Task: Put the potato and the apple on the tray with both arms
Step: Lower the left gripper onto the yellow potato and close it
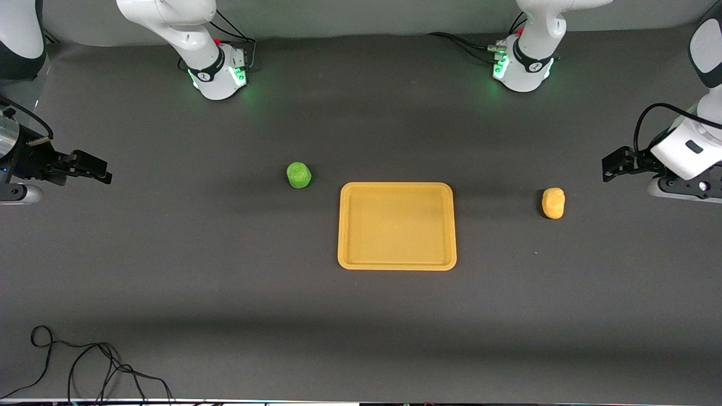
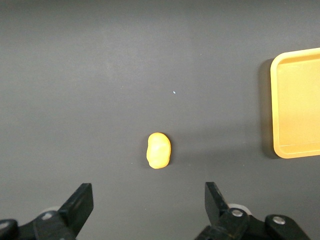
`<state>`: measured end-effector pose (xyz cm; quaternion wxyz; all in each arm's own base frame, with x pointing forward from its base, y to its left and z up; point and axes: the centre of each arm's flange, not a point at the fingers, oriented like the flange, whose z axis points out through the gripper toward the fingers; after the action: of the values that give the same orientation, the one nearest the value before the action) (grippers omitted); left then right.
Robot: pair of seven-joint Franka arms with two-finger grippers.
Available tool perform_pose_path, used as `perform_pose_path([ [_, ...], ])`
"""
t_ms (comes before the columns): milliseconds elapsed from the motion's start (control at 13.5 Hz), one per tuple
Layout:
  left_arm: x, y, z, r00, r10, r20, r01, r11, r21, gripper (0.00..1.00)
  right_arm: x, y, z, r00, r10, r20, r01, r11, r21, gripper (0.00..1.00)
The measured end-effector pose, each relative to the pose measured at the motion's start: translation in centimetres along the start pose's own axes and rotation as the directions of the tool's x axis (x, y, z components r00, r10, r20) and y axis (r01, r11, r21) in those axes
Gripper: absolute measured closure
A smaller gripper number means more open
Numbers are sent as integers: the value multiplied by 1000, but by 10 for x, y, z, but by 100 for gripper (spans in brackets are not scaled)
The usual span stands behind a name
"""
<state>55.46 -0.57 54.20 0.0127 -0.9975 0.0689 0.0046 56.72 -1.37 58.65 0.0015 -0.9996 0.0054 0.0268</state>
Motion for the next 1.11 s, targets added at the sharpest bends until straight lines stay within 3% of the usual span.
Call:
perform_pose_path([
  [370, -1, 0, 26, 1000, 3, -6, -3, 1000, 3, 1, 0, 0, -1, 1000, 0, -2, 0, 1000, 0, 0],
  [667, -22, 5, 152, 999, 16, -42, -16, 1000, 3, 2, 0, 0, -3, 1000, 0, -6, 0, 1000, 0, 0],
  [1111, -31, 11, 313, 996, 50, 78, -47, 998, -40, 6, 1, -1, -2, 1000, -3, -3, 3, 1000, 0, 0],
])
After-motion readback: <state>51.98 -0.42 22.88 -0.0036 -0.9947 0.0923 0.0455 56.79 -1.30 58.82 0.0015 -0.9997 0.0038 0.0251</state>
